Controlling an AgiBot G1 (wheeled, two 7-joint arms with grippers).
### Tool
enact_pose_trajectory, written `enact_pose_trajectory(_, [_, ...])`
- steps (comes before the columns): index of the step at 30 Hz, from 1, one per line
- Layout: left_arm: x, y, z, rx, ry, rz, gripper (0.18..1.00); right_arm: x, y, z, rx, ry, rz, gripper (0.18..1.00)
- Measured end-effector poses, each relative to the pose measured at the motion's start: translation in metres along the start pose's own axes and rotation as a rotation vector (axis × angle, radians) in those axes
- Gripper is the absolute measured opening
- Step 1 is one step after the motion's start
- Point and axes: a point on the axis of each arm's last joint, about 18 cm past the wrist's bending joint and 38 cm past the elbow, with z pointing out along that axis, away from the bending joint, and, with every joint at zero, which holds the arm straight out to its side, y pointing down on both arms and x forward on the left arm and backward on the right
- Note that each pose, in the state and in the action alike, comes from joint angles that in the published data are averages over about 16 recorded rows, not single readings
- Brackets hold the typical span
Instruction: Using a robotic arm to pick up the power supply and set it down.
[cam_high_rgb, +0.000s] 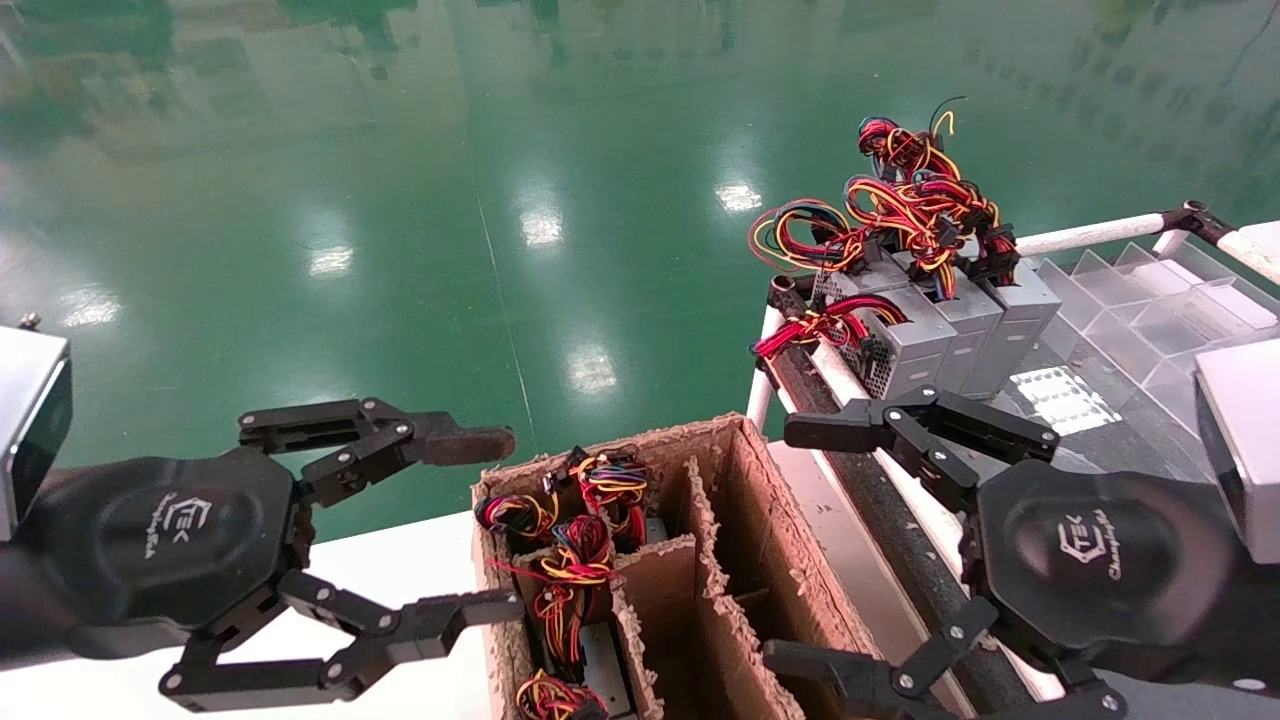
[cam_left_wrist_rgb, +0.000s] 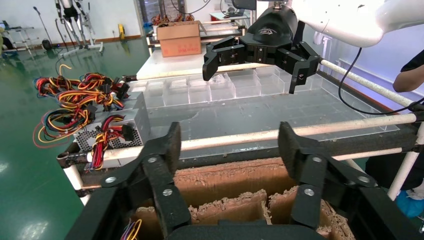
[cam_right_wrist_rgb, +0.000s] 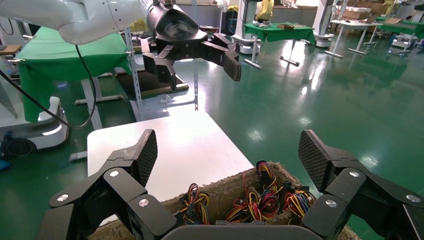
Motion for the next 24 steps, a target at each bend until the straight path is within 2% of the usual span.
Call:
enact_pose_trajectory(8, [0.0, 0.0, 0.0, 0.0, 0.0, 0.0, 0.63, 0.0, 0.0, 0.0, 0.0, 0.0, 0.0, 1.001])
enact_pose_trajectory(19, [0.0, 0.0, 0.0, 0.0, 0.0, 0.0, 0.377, 0.001, 0.007, 0.002, -0.02, 0.007, 0.011, 1.001])
enact_pose_trajectory(24, [0.0, 0.0, 0.0, 0.0, 0.0, 0.0, 0.299, 0.003, 0.019, 0.009, -0.058, 0.013, 0.031, 1.001])
